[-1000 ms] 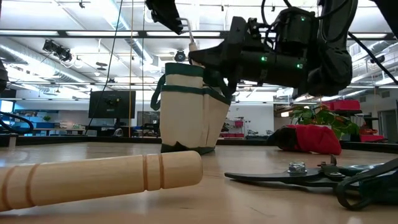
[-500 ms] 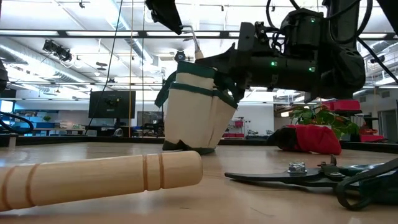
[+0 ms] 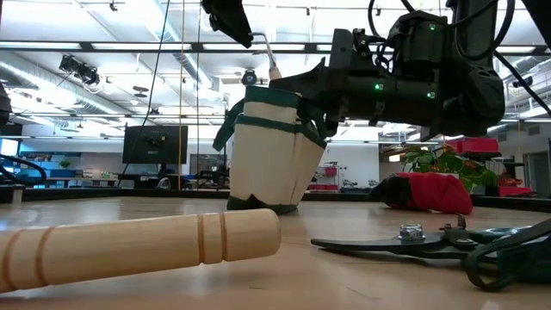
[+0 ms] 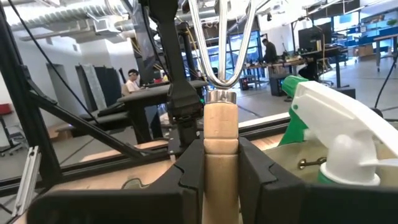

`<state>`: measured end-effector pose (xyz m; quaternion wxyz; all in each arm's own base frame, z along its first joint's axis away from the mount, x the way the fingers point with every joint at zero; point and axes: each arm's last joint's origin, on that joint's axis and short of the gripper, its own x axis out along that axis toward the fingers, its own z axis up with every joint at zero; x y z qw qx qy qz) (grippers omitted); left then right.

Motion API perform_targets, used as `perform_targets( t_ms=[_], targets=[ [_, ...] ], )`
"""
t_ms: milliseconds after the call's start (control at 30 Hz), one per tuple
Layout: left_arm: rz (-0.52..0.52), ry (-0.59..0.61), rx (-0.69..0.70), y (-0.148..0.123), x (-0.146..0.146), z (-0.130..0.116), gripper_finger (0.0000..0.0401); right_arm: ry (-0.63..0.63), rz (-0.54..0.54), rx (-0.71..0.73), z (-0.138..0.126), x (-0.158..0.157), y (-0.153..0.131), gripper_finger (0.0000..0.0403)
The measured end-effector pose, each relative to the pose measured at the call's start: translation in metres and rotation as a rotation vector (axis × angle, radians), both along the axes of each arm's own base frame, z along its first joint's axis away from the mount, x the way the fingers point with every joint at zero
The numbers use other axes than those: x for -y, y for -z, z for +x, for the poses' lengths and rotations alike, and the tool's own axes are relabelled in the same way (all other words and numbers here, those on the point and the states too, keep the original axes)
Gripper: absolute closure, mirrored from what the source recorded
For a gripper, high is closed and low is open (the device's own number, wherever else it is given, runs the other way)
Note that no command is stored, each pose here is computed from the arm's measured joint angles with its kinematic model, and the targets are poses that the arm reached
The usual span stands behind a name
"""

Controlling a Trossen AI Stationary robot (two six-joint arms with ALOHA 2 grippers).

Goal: Pick & Place Garden tools in Gardening bag
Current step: Put the top brown hand rake into the brown gardening bag, then put the green shear scissors into the brown gardening bag

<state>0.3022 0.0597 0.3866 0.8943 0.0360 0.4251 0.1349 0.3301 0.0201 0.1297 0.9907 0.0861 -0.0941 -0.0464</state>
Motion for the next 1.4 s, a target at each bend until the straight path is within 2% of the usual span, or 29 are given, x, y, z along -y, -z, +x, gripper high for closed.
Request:
perform_targets(
  t_ms=[200,733,1267,1400],
  targets=[
    [0.000,0.000,0.000,0.0000,0.0000,0.0000,0.0238,-0.002,0.014,0.002,0.0000,0.0001,-0.0002,0.0329],
    [0.000,0.000,0.000,0.0000,-0.0001,0.0000,0.0238,0.000,-0.001,0.001,0.0001,-0.0001,-0.0003,0.0313],
    [0.000,0.000,0.000,0.0000,0.0000,0.0000,0.0238,0.002,-0.010,0.002,0.0003,0.0001,-0.0007,0.0236],
    [0.000,0.000,0.000,0.0000,-0.0001,0.0000,0.0238,-0.009,-0.016,0.024,-0.0004,-0.0004,-0.0079,0.0225]
  ],
)
